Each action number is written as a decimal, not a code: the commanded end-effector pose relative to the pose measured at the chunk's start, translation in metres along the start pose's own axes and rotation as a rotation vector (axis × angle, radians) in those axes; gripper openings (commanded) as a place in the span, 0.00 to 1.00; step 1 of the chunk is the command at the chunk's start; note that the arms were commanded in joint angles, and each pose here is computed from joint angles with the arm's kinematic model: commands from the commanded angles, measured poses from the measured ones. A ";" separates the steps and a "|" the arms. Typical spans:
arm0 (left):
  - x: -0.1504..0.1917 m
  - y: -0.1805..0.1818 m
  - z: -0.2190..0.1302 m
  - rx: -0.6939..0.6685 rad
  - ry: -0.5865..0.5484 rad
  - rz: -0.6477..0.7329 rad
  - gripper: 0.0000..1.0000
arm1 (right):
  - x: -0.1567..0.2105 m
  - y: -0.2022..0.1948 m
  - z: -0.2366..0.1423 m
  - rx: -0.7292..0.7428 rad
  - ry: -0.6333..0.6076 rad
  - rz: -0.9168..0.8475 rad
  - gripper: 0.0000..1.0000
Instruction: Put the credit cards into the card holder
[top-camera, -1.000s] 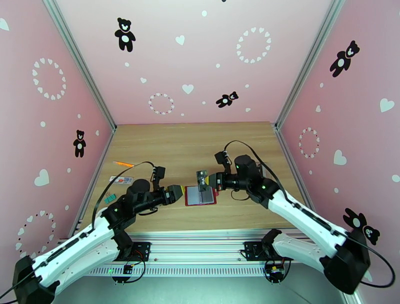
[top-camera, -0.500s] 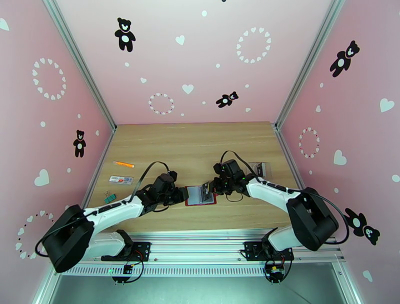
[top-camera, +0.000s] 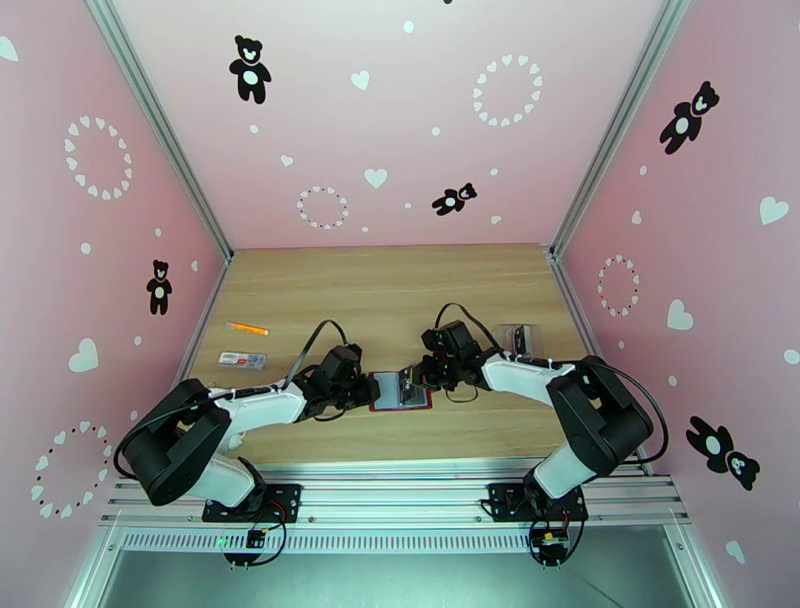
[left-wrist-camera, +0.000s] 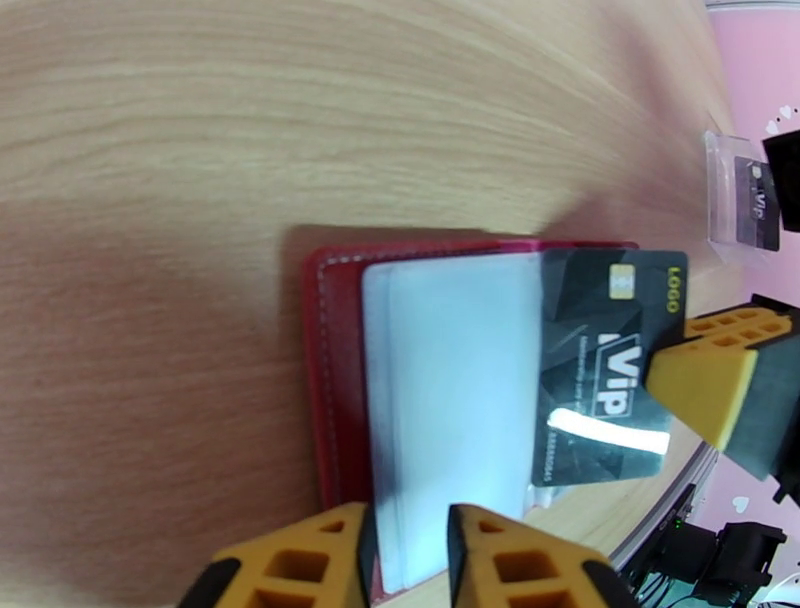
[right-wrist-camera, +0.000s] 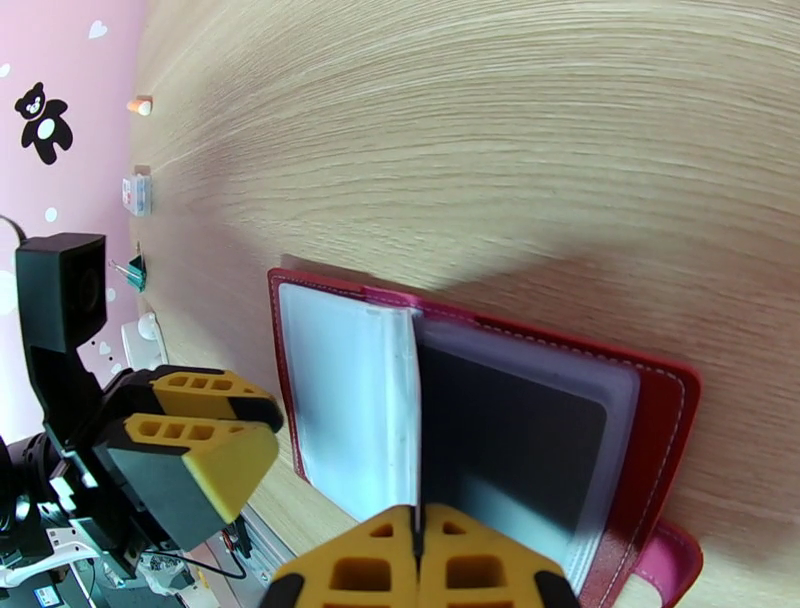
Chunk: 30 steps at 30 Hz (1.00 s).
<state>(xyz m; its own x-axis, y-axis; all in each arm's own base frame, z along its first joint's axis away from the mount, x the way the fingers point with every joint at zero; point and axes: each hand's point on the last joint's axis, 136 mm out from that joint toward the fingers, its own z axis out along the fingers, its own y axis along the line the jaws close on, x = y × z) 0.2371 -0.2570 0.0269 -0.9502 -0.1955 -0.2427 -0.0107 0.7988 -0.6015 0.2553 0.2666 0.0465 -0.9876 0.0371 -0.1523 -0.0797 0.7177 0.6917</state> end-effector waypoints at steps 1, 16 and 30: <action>-0.006 -0.004 0.003 0.015 -0.008 0.010 0.24 | 0.005 -0.004 0.006 0.009 0.017 0.007 0.00; 0.000 0.012 0.004 -0.026 -0.013 -0.014 0.24 | 0.010 -0.006 0.011 0.016 0.028 0.020 0.00; 0.000 0.013 0.003 -0.039 -0.014 -0.005 0.25 | 0.016 -0.015 0.016 0.039 0.035 0.059 0.00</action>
<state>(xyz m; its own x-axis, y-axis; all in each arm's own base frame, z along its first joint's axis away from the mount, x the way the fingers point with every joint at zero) 0.2377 -0.2567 0.0228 -0.9495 -0.1973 -0.2439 -0.0125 0.8006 -0.5990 0.2537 0.2740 0.0415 -0.9892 0.0476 -0.1384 -0.0642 0.7088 0.7025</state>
